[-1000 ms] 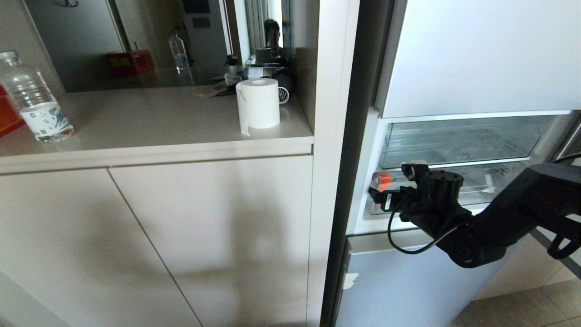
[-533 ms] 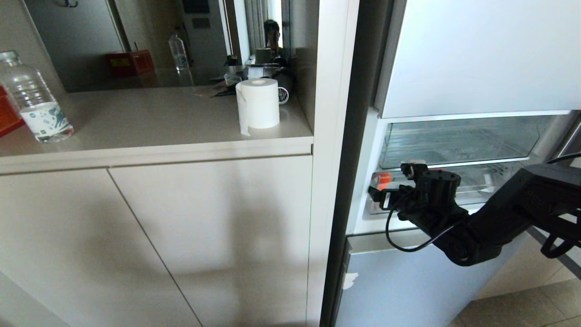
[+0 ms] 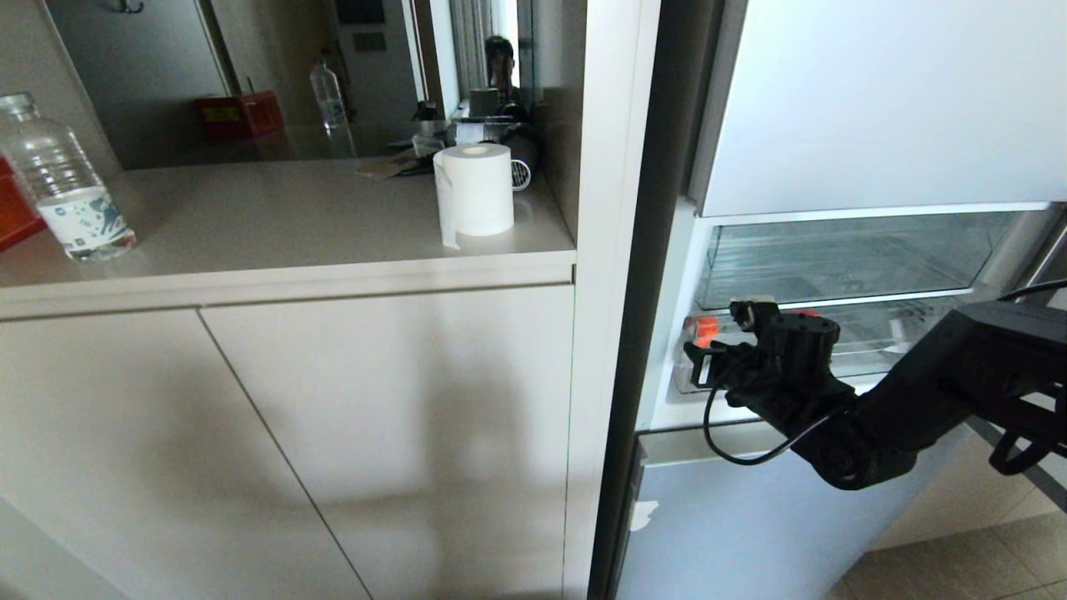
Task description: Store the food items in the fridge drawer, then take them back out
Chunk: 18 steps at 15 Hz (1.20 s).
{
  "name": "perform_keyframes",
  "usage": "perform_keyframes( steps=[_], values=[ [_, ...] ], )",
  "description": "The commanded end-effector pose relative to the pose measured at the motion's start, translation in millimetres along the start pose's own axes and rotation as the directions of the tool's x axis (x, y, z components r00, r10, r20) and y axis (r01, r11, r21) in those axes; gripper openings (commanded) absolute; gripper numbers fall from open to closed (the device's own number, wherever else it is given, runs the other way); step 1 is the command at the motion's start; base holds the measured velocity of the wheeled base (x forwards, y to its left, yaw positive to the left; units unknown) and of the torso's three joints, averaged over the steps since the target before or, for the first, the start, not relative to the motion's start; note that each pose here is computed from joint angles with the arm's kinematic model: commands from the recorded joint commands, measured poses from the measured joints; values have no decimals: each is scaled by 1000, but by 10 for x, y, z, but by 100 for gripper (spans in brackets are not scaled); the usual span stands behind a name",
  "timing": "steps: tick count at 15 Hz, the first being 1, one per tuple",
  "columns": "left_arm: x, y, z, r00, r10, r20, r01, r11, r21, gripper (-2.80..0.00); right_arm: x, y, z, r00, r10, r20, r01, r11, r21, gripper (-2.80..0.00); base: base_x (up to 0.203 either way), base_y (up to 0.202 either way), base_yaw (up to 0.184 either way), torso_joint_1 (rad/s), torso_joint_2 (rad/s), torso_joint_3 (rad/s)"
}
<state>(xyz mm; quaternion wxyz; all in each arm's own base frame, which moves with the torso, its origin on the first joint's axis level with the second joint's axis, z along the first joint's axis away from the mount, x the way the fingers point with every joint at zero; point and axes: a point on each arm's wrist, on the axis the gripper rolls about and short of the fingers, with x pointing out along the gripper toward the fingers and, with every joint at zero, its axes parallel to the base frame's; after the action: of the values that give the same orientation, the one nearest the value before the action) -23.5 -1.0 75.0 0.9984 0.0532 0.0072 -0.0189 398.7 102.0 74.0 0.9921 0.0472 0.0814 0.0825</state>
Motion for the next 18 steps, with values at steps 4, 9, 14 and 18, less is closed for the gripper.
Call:
perform_keyframes(
  steps=[4, 9, 14, 18],
  values=[
    [1, 0, 0, 1000, 0, -1, 0, 1000, 1, -280, 2, 85, 22, 1000, 20, 16, -20, 1000, -1, -280, 0, 0, 0, 0, 0, 0],
    [1, 0, 1, 1000, 0, -1, 0, 1000, 1, -280, -104, 87, 36, 1000, 18, 1, -18, 1000, -3, -280, 0, 0, 0, 0, 0, 0],
    [1, 0, 0, 1000, 0, -2, 0, 1000, 0, -280, -668, 102, 58, 997, 29, -70, -26, 999, 34, -280, 0, 0, 0, 0, 0, 0],
    [1, 0, 1, 1000, 0, -1, 0, 1000, 1, -280, -1221, 67, 128, 996, 12, -92, -6, 998, 65, 0, 0, 0, 0, 0, 0, 0]
  ],
)
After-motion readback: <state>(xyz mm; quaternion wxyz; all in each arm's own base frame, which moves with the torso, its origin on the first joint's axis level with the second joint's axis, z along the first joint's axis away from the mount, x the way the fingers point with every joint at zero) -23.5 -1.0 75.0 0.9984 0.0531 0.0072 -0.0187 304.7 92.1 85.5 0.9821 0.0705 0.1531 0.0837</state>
